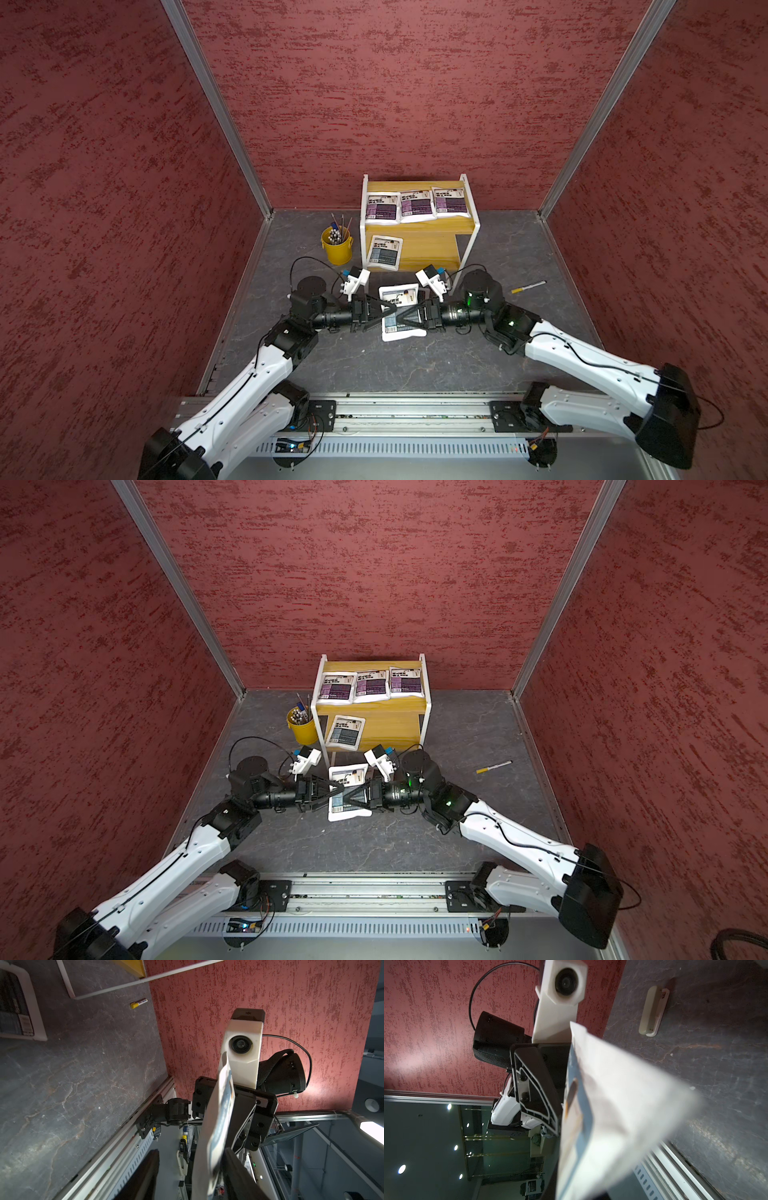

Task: Place the bagged coffee beans on the shelf by color
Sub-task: Place the bagged coffee beans on the shelf.

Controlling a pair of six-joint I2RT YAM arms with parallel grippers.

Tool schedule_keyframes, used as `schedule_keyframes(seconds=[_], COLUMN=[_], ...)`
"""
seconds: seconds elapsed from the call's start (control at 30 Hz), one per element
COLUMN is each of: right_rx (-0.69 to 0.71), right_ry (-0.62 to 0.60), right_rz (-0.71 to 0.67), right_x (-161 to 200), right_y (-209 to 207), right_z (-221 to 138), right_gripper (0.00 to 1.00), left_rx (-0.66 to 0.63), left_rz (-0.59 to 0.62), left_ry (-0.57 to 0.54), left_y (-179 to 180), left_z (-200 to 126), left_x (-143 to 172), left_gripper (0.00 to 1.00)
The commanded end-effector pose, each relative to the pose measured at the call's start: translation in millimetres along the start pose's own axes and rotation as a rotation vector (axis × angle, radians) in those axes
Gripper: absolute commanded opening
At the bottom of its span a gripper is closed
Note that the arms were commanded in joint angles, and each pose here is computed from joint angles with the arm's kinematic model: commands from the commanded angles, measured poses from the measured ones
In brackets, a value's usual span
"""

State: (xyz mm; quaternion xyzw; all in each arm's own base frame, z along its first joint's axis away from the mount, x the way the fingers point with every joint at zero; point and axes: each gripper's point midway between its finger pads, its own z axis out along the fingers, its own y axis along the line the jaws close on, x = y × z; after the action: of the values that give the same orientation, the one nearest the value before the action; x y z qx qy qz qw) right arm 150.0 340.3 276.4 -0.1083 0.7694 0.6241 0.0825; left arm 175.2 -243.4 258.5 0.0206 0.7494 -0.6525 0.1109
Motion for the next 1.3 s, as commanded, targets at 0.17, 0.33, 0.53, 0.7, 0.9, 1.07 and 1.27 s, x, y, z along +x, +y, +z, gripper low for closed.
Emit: schedule_keyframes(seconds=[0.17,0.33,0.53,0.7,0.9,1.07,1.27], right_rx=[-0.029,0.008,0.015,0.018,0.000,-0.006,-0.014], right_ry=[0.008,-0.046,-0.172,-0.205,-0.196,-0.209,-0.215], right_rz=[-0.016,0.012,0.062,0.063,0.076,0.086,0.105], right_x=[-1,-4,-9,-9,-10,-12,-13], right_y=[2,-15,-32,-34,-36,-38,-41], right_z=[3,-1,-15,-22,-16,-15,-14], right_gripper=[0.14,0.35,0.40,0.38,0.30,0.31,0.38], left_rx=[0.027,-0.001,-0.041,-0.009,0.011,0.017,0.028], left_rz=[0.026,0.007,-0.033,-0.056,-0.070,-0.073,-0.074], left_ry=[-0.032,-0.073,-0.168,-0.228,-0.245,-0.309,-0.363], left_y=[-4,6,25,28,31,28,27], left_z=[1,-1,-6,-6,-6,-12,-18], left_x=[-9,-12,-20,-29,-32,-38,-42], left_gripper=[0.28,0.26,0.23,0.23,0.20,0.18,0.10])
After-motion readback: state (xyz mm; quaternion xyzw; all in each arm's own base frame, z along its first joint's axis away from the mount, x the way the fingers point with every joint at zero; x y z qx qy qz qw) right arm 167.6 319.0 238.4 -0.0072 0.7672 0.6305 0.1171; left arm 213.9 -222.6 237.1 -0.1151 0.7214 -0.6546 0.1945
